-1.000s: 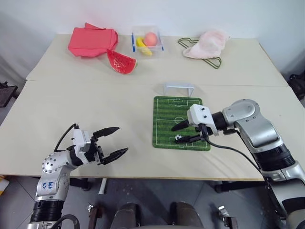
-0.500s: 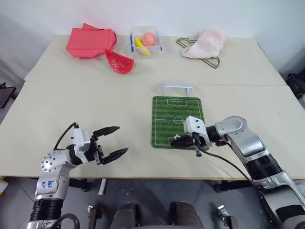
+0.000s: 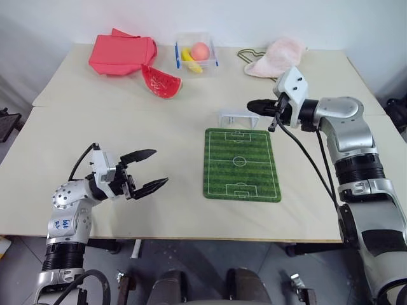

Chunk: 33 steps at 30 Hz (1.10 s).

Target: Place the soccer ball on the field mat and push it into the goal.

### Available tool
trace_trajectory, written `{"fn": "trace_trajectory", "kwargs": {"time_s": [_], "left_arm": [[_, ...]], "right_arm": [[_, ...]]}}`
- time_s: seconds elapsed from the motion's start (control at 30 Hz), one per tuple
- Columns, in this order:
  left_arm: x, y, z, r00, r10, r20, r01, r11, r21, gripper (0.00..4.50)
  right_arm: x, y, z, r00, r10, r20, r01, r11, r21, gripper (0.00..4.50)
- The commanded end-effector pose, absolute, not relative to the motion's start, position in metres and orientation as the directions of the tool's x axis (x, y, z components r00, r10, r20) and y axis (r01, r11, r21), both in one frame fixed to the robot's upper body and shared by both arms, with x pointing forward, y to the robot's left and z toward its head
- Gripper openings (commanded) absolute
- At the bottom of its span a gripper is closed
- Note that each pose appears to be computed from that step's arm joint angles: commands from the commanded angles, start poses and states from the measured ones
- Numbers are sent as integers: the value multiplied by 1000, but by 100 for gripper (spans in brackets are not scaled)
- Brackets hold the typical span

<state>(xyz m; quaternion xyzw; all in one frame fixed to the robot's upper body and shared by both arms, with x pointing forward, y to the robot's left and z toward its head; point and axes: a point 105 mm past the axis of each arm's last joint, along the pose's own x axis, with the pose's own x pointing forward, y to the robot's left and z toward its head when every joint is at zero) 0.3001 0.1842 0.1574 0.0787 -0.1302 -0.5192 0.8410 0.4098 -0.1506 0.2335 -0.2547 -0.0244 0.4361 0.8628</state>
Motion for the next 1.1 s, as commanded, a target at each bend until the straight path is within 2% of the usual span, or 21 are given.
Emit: {"fn": "trace_trajectory", "kwargs": {"time_s": [0.03,0.2,0.3,0.47,0.6,0.67,0.7,0.9,1.1], "left_arm": [[293,197,169,437,-887,151,835,462,297,450],[280,214,167,445,-890,97,840,452,299,450],[273,223,169,462,-883,79,833,463,302,450],[266,230,170,487,-871,68,823,484,297,450],[259,237,168,508,-859,64,817,504,280,450],[251,245,164,528,-848,53,812,522,263,450],[248,250,162,540,-840,47,806,533,256,450],[243,261,160,582,-812,49,781,575,242,450],[246,259,164,595,-799,85,763,595,251,450]], "right_arm": [[398,-167,249,628,765,-143,-721,502,-478,4],[383,-196,225,619,752,-225,-756,493,-431,4],[375,-223,209,624,742,-245,-764,512,-393,57],[354,-250,199,573,777,-261,-809,484,-334,225],[341,-280,187,577,755,-311,-814,505,-287,366],[329,-295,178,555,747,-366,-832,495,-251,429],[326,-302,177,559,738,-378,-829,501,-248,446],[328,-321,171,627,686,-370,-777,582,-238,446],[337,-316,168,674,671,-307,-738,626,-252,446]]}}
